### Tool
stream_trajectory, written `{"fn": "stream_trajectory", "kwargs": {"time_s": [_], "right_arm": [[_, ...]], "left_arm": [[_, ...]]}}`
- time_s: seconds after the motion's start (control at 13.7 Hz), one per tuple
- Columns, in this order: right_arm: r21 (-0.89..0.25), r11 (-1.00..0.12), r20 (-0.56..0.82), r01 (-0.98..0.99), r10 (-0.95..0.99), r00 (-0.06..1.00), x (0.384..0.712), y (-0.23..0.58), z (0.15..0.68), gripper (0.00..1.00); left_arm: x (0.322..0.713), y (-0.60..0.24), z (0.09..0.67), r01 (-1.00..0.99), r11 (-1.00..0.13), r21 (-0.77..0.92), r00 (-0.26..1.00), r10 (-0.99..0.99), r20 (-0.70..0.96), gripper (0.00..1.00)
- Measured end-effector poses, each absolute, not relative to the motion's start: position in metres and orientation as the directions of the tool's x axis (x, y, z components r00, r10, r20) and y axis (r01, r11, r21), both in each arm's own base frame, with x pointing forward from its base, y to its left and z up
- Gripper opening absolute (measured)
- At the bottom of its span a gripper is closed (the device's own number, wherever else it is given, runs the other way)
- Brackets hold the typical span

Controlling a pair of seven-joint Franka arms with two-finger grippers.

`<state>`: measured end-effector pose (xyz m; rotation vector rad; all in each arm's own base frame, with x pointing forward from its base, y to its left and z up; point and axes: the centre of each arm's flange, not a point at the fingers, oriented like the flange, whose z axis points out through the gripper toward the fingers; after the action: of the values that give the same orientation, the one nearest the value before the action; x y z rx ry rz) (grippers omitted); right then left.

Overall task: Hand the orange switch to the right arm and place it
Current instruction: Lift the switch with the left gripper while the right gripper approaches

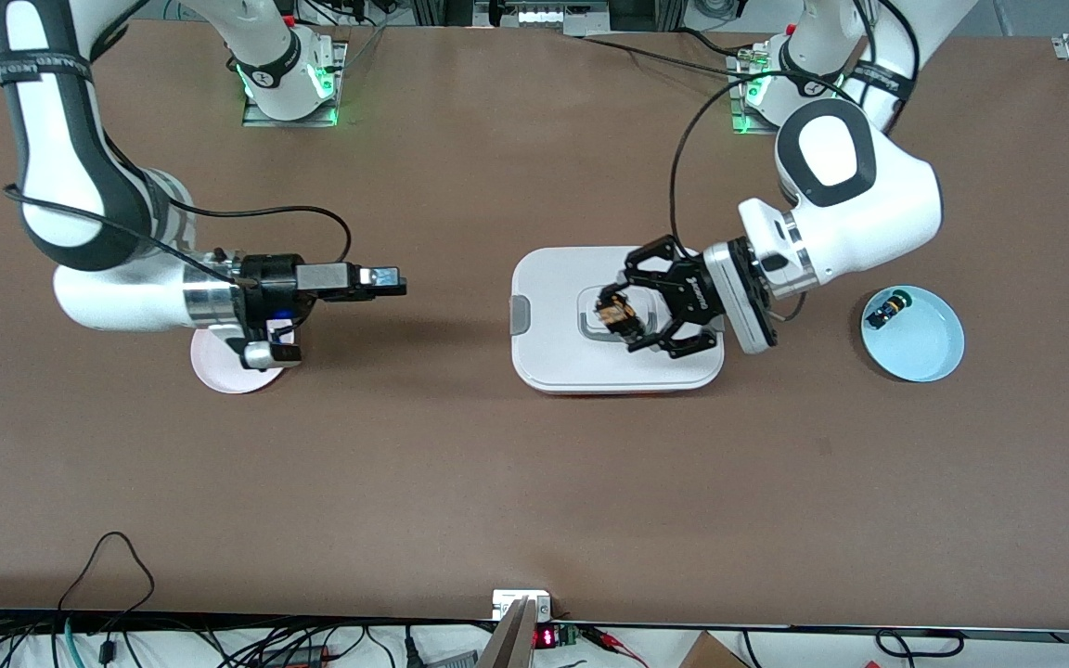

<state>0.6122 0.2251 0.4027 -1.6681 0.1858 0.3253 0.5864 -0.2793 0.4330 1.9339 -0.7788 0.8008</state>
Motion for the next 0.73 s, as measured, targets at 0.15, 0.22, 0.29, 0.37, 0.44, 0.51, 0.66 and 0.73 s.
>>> {"fn": "stream_trajectory", "kwargs": {"time_s": [0.15,0.22,0.29,0.37,0.44,0.51,0.66,0.73], "right_arm": [[-0.917,-0.096,-0.395,-0.388,0.067,0.916,0.611,0.237,0.394,1.0],[-0.901,-0.083,-0.432,-0.427,0.066,0.899,0.611,0.242,0.394,1.0],[-0.885,-0.061,-0.466,-0.462,0.067,0.883,0.61,0.247,0.397,1.0],[-0.871,-0.038,-0.491,-0.49,0.068,0.868,0.61,0.251,0.399,1.0],[-0.863,-0.017,-0.505,-0.505,0.071,0.86,0.61,0.254,0.401,1.0],[-0.855,0.007,-0.516,-0.518,0.075,0.853,0.61,0.259,0.403,1.0],[-0.839,0.045,-0.538,-0.543,0.089,0.838,0.608,0.27,0.404,1.0],[-0.833,0.049,-0.545,-0.551,0.099,0.833,0.605,0.279,0.403,1.0]], "left_arm": [[0.582,-0.304,0.439,-0.851,-0.349,0.393,0.471,-0.175,0.865,0.78],[0.581,-0.314,0.442,-0.874,-0.327,0.36,0.427,-0.159,0.89,0.78],[0.582,-0.321,0.447,-0.889,-0.313,0.334,0.393,-0.145,0.908,0.78],[0.583,-0.327,0.452,-0.901,-0.301,0.312,0.363,-0.134,0.922,0.78],[0.584,-0.332,0.457,-0.909,-0.294,0.297,0.343,-0.121,0.931,0.78],[0.585,-0.337,0.461,-0.912,-0.287,0.294,0.334,-0.102,0.937,0.78],[0.585,-0.35,0.468,-0.918,-0.27,0.29,0.32,-0.076,0.944,0.78],[0.585,-0.357,0.472,-0.925,-0.259,0.279,0.306,-0.071,0.949,0.78]]}}
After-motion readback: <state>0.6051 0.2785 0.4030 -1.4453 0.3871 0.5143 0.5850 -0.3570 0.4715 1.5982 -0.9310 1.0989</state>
